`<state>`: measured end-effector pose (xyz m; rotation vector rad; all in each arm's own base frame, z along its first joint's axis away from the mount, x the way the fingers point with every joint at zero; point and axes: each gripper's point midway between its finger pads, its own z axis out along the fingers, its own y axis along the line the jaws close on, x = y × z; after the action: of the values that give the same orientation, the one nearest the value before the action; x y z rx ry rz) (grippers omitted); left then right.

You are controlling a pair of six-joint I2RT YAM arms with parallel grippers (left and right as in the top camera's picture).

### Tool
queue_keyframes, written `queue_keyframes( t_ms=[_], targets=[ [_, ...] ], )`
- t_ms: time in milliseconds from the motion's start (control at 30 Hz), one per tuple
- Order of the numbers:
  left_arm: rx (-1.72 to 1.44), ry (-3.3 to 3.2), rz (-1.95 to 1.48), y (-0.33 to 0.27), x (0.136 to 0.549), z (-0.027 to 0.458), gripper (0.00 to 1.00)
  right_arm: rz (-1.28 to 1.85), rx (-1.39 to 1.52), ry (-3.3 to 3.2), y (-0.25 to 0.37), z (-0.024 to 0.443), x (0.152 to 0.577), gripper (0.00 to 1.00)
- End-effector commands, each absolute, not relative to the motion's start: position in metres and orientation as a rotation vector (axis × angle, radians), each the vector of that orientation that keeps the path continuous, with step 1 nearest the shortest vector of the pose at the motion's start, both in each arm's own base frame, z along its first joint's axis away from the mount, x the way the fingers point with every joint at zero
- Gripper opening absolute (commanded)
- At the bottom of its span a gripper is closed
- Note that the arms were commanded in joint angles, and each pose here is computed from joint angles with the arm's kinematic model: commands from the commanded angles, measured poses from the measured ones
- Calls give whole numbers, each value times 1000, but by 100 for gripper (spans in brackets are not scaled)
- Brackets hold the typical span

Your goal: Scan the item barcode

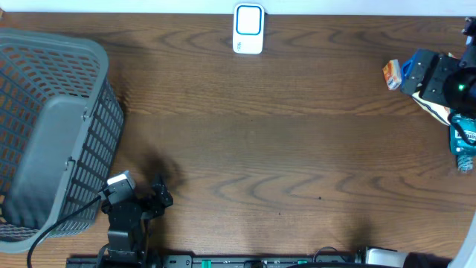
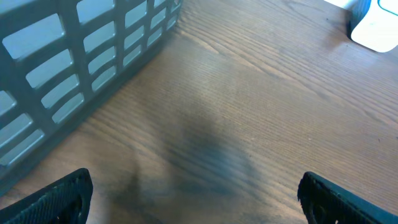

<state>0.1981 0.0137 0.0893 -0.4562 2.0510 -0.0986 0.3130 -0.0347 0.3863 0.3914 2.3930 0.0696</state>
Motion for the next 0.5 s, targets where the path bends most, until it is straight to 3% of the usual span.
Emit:
queue_keyframes(
  t_ms=[0, 133, 467],
  targets=[
    [-473, 2059, -88, 16, 197, 84, 98, 63, 369, 2324, -28, 387, 301, 99],
    [-473, 2059, -88, 16, 197, 84, 98, 80, 330, 2234, -21, 371, 296, 99],
    [-474, 2058, -88, 16, 197, 84, 98, 141, 246, 1979, -7, 274, 273, 99]
  ],
)
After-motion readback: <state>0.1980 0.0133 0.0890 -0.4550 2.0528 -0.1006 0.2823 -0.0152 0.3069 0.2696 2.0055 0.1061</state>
